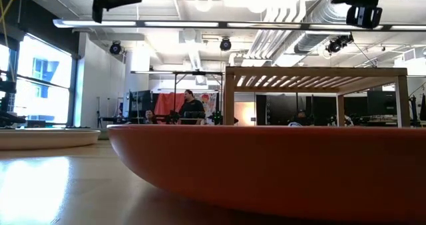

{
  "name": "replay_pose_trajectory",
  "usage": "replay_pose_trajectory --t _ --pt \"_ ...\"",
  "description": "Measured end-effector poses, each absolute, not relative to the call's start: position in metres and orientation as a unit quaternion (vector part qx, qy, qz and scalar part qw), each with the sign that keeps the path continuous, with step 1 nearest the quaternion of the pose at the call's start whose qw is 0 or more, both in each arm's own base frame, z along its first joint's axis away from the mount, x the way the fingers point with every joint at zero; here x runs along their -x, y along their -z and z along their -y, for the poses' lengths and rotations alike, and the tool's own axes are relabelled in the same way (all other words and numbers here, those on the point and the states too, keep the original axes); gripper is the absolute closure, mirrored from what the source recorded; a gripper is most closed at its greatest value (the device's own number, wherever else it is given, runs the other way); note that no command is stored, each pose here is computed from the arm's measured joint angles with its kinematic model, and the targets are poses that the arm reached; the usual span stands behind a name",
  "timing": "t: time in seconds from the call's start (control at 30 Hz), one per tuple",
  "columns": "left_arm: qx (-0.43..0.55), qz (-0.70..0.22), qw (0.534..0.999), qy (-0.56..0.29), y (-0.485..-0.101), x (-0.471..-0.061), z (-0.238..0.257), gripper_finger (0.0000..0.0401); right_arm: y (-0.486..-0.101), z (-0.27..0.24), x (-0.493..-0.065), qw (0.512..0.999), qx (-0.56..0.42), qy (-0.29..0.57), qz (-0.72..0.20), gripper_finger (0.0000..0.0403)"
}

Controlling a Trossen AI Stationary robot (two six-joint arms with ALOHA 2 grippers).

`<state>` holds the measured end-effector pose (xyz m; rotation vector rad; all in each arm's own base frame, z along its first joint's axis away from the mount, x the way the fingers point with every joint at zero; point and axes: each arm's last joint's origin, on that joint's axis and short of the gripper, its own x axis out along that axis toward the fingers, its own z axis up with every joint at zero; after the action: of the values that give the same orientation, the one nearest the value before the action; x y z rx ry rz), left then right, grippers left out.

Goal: Place and stack plates onto a shelf
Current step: Put the white plate on the shelf

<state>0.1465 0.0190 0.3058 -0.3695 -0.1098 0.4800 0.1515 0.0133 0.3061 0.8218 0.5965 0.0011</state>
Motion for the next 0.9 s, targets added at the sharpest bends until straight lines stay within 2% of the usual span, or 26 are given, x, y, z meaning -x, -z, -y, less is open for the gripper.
replay_pose_trajectory --t 0.2,0.43,0.67,0.9 --pt "0.178 0.017 0.962 -0.206 -0.298 -0.158 -0.018 0.0281 -0.289 -0.016 -0.174 0.845 -0.405 0.0 -0.35 0.029" --pt "0.205 -0.08 0.96 -0.174 -0.278 -0.165 -0.015 0.0281 -0.273 -0.018 -0.192 0.813 -0.427 0.014 -0.396 0.029" --pt "0.32 -0.165 0.918 -0.167 -0.26 -0.161 -0.012 0.0281 -0.265 -0.019 -0.203 0.801 -0.438 0.021 -0.407 0.029" --pt "0.427 -0.209 0.862 -0.175 -0.25 -0.157 -0.01 0.0282 -0.267 -0.019 -0.212 0.814 -0.438 0.011 -0.381 0.029"
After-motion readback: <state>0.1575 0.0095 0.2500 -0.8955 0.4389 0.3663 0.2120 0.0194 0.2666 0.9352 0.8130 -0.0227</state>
